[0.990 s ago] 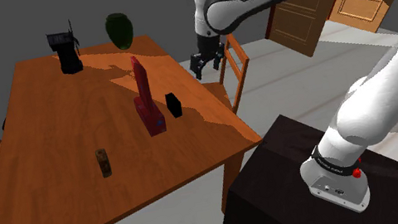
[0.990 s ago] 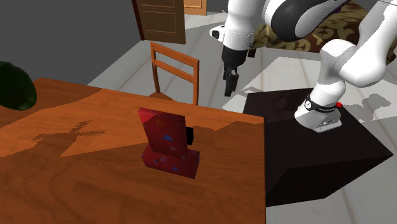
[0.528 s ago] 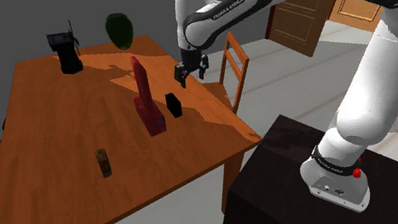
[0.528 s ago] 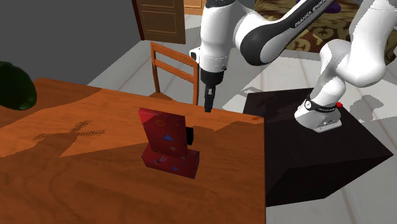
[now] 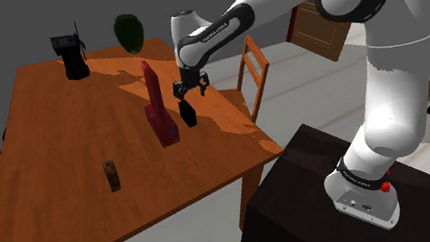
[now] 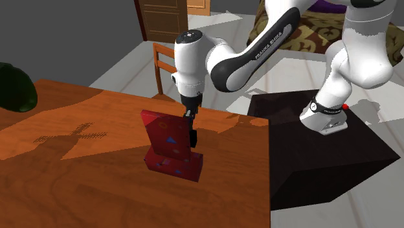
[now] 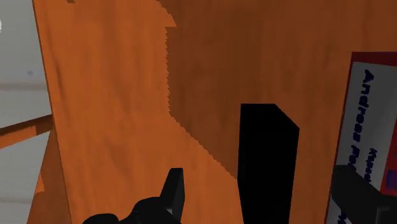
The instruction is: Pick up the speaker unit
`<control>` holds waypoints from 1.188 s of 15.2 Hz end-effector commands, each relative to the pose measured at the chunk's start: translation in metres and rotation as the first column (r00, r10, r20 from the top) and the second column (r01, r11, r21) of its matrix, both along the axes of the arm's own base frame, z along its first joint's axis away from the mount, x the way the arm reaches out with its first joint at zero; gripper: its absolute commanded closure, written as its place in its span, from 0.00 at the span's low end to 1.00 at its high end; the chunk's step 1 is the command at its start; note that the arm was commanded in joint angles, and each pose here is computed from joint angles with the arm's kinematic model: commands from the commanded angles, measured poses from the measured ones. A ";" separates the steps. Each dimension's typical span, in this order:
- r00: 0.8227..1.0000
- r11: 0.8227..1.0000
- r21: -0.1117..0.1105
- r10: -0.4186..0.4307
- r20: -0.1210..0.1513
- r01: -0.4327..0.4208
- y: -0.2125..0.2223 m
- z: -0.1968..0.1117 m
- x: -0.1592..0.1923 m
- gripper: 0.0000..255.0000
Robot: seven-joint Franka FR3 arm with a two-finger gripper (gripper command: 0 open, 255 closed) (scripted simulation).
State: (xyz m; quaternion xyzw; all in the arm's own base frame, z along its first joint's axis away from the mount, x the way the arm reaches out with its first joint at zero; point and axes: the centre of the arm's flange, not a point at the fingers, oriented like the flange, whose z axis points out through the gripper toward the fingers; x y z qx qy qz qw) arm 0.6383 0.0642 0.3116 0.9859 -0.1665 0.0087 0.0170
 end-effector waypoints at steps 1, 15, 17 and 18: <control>1.000 1.000 0.003 -0.023 -0.005 0.023 0.000 -0.018 0.020 0.00; 0.998 0.998 0.008 -0.059 -0.012 0.059 0.000 -0.088 0.052 1.00; 0.998 0.998 0.008 -0.059 -0.012 0.059 0.000 -0.088 0.052 1.00; 0.998 0.998 0.008 -0.059 -0.012 0.059 0.000 -0.088 0.052 1.00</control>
